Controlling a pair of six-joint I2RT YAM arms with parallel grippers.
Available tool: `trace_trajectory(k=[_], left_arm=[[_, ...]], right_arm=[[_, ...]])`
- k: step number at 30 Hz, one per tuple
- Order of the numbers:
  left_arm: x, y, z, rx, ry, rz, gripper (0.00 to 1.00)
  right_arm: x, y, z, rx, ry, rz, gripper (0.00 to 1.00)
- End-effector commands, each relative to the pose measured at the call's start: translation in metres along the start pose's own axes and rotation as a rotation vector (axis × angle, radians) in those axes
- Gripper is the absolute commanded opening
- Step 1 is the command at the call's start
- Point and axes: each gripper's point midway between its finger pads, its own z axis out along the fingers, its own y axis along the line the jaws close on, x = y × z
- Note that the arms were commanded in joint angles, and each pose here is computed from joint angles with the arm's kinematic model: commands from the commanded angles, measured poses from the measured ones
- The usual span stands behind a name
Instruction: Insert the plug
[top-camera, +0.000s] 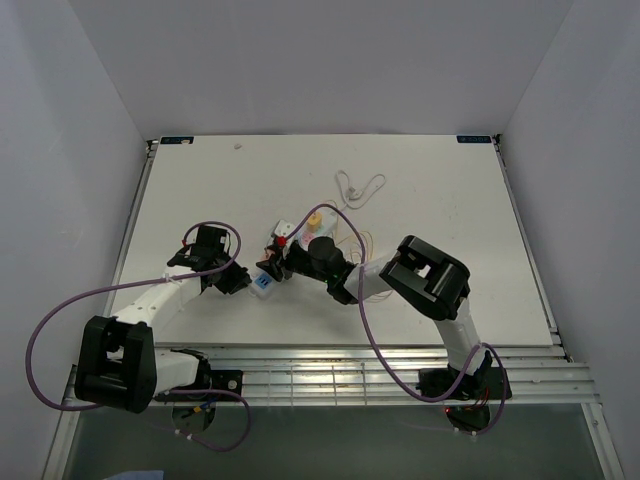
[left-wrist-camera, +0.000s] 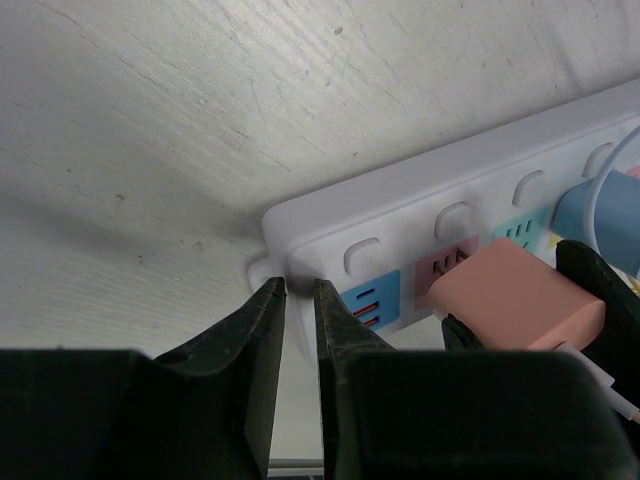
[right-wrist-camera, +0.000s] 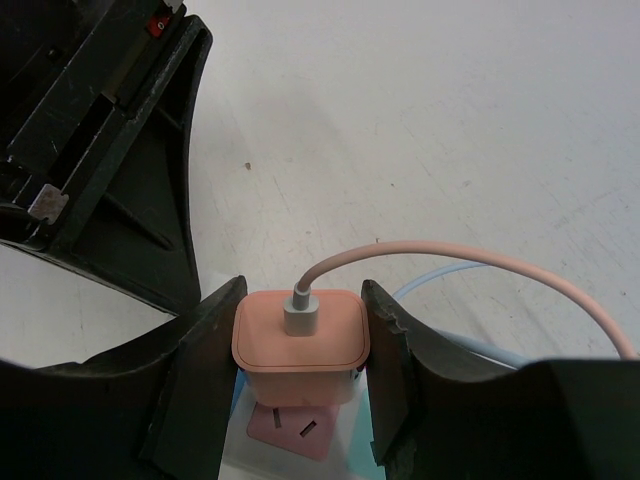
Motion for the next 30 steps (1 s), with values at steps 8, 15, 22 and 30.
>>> trace_trajectory(k=[8,15,22,30], left_arm=[[0.002,0.007,-0.001,-0.007,0.000,0.010,0.29],[0.001,0.008,-0.001,-0.020,0.000,0.008,0.29],[0.003,0.008,-0.001,-0.019,0.005,0.008,0.29],[0.003,0.006,-0.003,-0.005,0.012,0.011,0.29]], right_arm=[[-0.007,0.003,-0.002,0.059,-0.043,-0.004,0.08],[0.002,-0.010,-0.011,0.167,-0.005,0.012,0.08],[0.007,-0.012,-0.013,0.194,0.020,0.013,0.08],[0.025,-0.007,-0.011,0.203,0.063,0.039,0.08]])
